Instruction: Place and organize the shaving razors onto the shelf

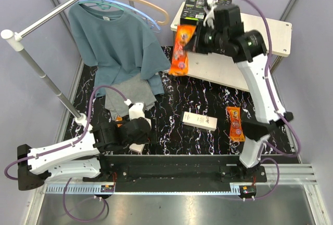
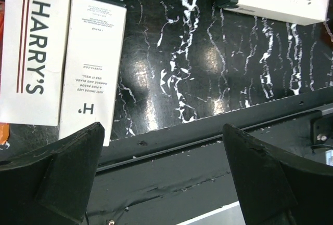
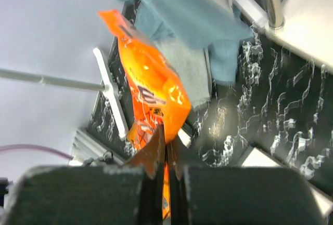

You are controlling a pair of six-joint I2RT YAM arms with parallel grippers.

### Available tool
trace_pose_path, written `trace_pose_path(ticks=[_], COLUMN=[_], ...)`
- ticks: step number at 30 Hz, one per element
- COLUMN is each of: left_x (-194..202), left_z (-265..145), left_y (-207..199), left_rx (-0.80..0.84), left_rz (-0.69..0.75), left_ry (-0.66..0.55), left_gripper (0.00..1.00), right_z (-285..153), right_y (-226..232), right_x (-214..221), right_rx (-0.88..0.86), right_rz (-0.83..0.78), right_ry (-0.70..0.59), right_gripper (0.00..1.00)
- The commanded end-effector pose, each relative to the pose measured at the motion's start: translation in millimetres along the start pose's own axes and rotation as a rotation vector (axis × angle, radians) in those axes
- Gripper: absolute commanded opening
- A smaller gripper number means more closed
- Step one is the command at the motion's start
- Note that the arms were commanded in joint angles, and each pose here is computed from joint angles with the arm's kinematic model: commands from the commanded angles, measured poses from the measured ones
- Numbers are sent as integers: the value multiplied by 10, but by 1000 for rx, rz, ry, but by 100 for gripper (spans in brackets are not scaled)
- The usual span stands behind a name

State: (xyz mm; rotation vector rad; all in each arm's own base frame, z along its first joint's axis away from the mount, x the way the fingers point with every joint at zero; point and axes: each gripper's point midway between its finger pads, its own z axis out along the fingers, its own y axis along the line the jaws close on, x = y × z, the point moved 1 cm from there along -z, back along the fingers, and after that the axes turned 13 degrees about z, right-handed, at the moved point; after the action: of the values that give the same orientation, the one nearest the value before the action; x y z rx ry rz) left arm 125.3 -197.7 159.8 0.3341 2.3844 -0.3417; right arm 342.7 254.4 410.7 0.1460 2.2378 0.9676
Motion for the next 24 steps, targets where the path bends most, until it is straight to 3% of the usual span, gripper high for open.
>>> trace_pose_path(ticks=[1,5,6,7,15,24], left_x=[-12,-1,1,11,41,67], left_z=[35,38,38,44,69,92], left_y=[-5,-3,-4,1,8,-4], left_rx=[3,5,7,5,3,5], left_rz=[-6,-9,-8,-9,-7,-3], left_ry=[-16,-16,-16,-14,-8,3], left_gripper=[99,99,99,99,99,99], right_z=[-291,-232,-439,-307,-739,-1086], right_y=[231,154,289,138,21,-414], right_x=[-321,-546,-699,-672,-1040,-1390], right_rx=[-52,-121,-186,-150,-165,-132], right_rz=[-68,27,11,40,46,111], right_ry=[-82,-69,-144,-118,-237,-317], right_gripper=[0,0,0,0,0,0])
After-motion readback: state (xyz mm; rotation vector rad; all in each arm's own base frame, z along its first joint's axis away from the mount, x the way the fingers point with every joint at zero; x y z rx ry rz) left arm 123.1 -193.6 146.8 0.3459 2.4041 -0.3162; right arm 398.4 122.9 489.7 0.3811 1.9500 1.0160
